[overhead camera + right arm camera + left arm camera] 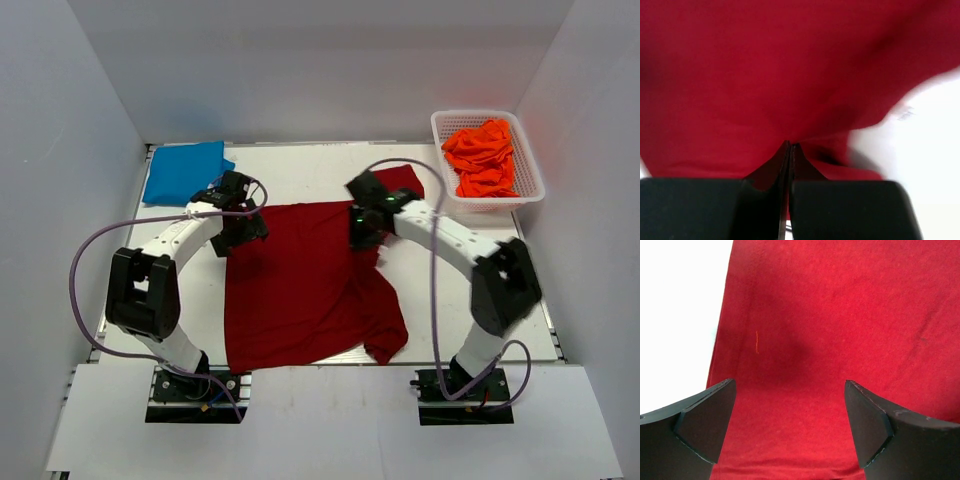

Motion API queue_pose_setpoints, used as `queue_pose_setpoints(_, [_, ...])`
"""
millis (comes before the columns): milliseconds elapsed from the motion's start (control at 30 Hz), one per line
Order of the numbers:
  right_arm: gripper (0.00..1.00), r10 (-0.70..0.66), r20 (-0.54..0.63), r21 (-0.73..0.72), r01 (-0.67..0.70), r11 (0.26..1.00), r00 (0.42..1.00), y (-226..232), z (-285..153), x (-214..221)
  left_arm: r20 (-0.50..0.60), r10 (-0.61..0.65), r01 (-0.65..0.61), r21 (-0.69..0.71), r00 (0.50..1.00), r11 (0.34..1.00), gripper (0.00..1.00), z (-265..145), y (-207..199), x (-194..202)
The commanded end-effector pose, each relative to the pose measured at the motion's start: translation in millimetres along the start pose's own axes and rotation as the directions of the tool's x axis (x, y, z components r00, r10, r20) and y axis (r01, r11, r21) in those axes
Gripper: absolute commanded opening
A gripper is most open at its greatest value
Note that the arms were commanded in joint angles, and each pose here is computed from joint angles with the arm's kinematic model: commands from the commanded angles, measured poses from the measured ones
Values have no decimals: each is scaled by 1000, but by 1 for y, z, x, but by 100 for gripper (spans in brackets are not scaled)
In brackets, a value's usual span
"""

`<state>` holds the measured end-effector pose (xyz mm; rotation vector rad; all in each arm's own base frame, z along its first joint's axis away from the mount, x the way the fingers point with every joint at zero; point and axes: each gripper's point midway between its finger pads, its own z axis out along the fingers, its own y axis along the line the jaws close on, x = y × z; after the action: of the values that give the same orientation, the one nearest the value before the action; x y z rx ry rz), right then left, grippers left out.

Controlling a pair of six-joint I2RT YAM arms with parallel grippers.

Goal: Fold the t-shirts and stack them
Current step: Flatten out the tshirt

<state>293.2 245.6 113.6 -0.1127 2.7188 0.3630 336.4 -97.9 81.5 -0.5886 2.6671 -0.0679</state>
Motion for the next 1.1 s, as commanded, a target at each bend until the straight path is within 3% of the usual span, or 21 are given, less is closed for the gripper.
queue_pose_setpoints(0, [0, -64, -42, -242, 52, 969, 997, 96, 12, 1, 25, -20, 21, -11, 999, 1000, 99, -18, 12, -5])
queue_pose_setpoints(133, [0, -168, -103, -250, 138, 959, 980, 145, 51, 14, 25, -24, 26, -63, 999, 998, 99, -26, 31, 1])
queue_pose_setpoints(167, [6, -178, -117, -238, 146, 960, 977, 150, 45, 12, 13, -22, 23, -72, 1000, 997, 99, -24, 34, 6])
queue_pose_setpoints(233, [28, -185, -93, -201, 163, 966, 978, 149, 45, 9, 8, -29, 30, -80, 1000, 996, 99, -28, 41, 9])
queue_pose_setpoints(267, [51, -188, -97, -187, 167, 968, 977, 142, 47, 14, 6, -29, 29, -82, 1000, 996, 99, -28, 44, 13])
queue_pose_setpoints(367, [70, -164, -6, -169, 160, 973, 987, 124, 29, 4, 4, -41, 41, -55, 999, 998, 99, -24, 43, 16])
queue_pose_setpoints(400, [70, -149, 51, -137, 154, 978, 988, 115, 18, -7, 1, -42, 42, -38, 999, 998, 99, -24, 40, 16])
queue_pose_setpoints(500, [72, -116, 48, -101, 120, 988, 992, 88, 7, 4, -8, -52, 52, -20, 999, 998, 99, -16, 38, 18])
queue_pose_setpoints(633, [64, -43, -15, -90, 41, 995, 999, 51, 14, 28, -18, -45, 46, 47, 999, 998, 99, -4, 25, 20])
queue_pose_setpoints(800, [61, -73, 44, -103, 78, 992, 996, 58, 22, 8, -16, 12, -9, 174, 1000, 985, 99, 1, -7, 21])
queue_pose_setpoints(1067, [52, -103, -6, -83, 102, 991, 995, 73, 63, -7, -47, 6, 1, 163, 999, 987, 99, 34, -8, 29])
